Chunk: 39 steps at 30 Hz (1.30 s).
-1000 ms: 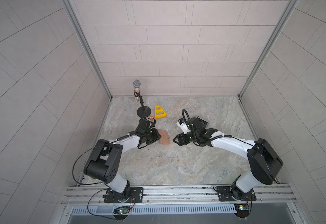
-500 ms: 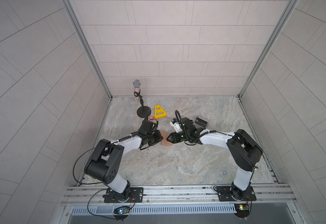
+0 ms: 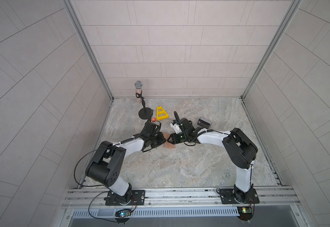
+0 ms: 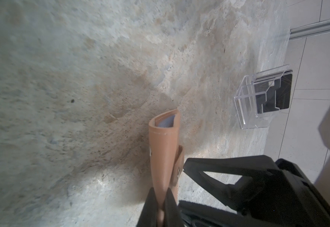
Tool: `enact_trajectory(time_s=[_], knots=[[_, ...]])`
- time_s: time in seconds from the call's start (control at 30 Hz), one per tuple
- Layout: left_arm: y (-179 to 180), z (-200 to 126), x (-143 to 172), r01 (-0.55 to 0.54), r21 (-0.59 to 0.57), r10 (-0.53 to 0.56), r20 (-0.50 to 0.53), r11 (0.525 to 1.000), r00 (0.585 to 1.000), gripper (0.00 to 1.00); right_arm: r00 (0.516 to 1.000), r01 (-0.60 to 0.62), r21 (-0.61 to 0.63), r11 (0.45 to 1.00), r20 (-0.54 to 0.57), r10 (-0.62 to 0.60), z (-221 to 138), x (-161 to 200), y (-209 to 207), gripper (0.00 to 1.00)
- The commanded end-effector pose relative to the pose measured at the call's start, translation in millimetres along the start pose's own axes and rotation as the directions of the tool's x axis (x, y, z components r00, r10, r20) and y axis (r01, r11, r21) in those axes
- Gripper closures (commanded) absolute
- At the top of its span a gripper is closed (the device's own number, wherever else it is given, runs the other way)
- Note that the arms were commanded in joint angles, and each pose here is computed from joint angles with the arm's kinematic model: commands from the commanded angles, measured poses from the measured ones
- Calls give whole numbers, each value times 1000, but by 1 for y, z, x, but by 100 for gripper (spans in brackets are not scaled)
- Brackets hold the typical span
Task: Insert credit cards into a card holder
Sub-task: Open the button on the card holder.
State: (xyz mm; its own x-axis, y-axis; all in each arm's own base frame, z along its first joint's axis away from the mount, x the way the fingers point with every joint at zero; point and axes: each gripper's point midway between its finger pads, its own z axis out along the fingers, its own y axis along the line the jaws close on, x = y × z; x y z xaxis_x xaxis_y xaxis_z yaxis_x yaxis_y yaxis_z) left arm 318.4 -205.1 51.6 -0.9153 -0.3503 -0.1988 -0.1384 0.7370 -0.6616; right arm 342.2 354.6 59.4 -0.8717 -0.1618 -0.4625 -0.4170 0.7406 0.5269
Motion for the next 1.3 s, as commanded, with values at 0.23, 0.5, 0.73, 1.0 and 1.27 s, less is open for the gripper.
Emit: enact_trajectory(time_s=[0.23, 0.5, 0.73, 1.0, 1.27], knots=[[-15, 0, 0, -17, 42, 17, -5, 999, 1000, 95, 995, 55, 132, 990, -87, -44, 15, 15, -15, 59], [-13, 3, 3, -20, 38, 20, -15, 999, 1000, 95, 979, 124, 264, 957, -187, -75, 18, 25, -31, 66], [-10, 4, 4, -19, 30, 20, -17, 999, 1000, 95, 978, 131, 288, 949, -192, -77, 20, 28, -35, 76], [-2, 3, 5, -21, -6, 21, -11, 1000, 1000, 95, 981, 132, 316, 939, -176, -79, 11, 25, -38, 100], [9, -2, 5, -40, -70, 40, 4, 997, 999, 95, 986, 129, 351, 928, -141, -84, -4, 18, -40, 100]])
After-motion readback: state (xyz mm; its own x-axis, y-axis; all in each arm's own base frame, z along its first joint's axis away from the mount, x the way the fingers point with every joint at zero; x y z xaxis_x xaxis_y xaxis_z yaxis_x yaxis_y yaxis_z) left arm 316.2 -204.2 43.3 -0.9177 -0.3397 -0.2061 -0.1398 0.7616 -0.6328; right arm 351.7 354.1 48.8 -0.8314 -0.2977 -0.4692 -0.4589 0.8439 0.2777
